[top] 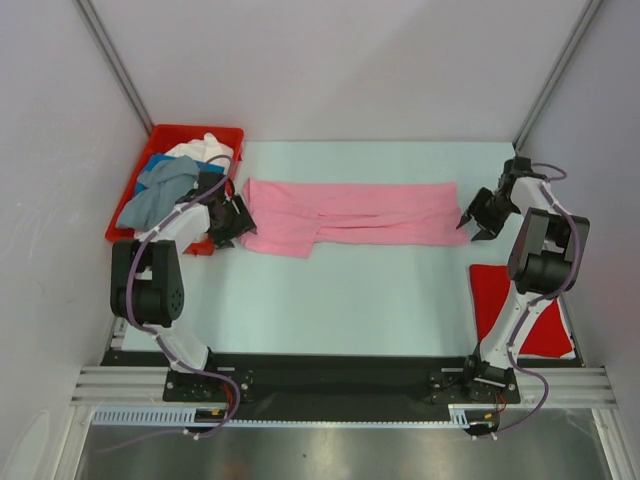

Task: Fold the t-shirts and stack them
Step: Fold the tshirt

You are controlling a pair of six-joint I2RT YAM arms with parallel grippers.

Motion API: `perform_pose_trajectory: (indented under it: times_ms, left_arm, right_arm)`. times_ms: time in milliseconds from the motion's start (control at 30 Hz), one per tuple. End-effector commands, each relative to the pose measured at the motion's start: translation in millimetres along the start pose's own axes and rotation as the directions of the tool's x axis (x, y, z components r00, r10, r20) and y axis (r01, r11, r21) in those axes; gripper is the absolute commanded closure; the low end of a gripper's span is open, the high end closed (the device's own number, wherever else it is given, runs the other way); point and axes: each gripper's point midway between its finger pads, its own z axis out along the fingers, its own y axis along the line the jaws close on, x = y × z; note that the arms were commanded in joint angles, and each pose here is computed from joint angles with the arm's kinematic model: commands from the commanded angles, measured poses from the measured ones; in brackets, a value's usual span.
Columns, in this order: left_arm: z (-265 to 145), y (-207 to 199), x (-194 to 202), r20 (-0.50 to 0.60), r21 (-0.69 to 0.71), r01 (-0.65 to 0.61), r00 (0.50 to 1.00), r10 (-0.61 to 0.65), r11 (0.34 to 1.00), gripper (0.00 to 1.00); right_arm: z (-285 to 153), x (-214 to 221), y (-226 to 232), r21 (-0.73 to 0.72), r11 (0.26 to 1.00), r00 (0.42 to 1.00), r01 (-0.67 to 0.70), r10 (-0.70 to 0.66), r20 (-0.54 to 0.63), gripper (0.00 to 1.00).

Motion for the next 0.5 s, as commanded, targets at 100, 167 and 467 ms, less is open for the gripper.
perform_pose_trajectory:
  times_ms: [100,167,467]
  left_arm:
    - [-24.7,-6.7,10.8,0.012,0.081,-0.038,0.999,0.037,0.996,0.25]
    - [-20.0,-6.8,13.9,-0.002,0.08,-0.039,0.999,0.04,0.996,0.27]
    - [9.6,-7.5,18.5,-0.025,0.075,-0.04,0.999,0.042,0.996,0.39]
  right_arm:
    - [-48.9,33.3,86.4,-0.159,0.973,0.984,0.17,-0.159,0.079,0.39]
    - [-43.8,55.3,106.2,-0.209,0.958,0.98,0.199,-0.194,0.042,0.39]
    - [-16.2,156.0,205.6,-0.553,0.813,0.943,0.186,-0.306,-0.133,0.46]
